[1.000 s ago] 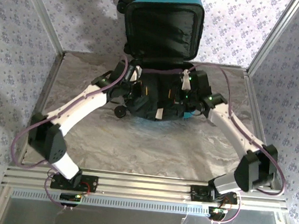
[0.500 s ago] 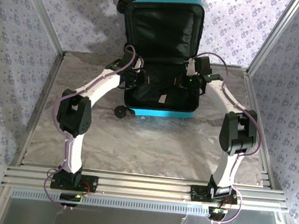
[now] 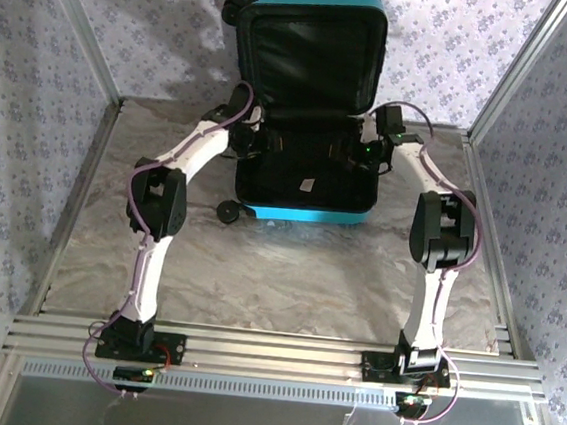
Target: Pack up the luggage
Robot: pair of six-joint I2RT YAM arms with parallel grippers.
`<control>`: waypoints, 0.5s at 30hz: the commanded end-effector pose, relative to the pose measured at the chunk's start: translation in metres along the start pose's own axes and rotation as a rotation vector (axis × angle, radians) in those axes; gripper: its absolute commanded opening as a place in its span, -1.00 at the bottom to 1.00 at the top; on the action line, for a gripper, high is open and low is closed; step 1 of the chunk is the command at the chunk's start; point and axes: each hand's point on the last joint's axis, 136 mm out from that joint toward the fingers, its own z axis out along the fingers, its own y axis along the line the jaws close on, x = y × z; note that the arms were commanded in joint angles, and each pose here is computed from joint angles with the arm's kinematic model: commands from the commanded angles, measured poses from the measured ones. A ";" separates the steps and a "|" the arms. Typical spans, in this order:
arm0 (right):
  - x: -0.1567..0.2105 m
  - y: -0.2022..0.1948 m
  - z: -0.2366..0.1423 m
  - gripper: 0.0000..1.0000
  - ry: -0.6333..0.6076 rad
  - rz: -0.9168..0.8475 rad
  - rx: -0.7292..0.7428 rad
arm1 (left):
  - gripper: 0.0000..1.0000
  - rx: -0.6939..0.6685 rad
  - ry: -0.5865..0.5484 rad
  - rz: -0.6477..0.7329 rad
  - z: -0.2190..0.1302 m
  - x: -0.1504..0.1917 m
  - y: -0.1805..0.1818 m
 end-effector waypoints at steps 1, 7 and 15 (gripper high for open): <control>-0.017 0.014 -0.045 0.51 -0.080 -0.051 -0.005 | 0.20 0.006 -0.081 0.046 -0.057 -0.026 -0.022; -0.019 0.037 -0.066 0.48 -0.124 -0.068 -0.055 | 0.20 0.033 -0.093 0.096 -0.070 -0.024 -0.046; -0.011 0.073 -0.045 0.41 -0.099 -0.061 -0.183 | 0.18 0.097 -0.045 0.143 -0.038 -0.006 -0.072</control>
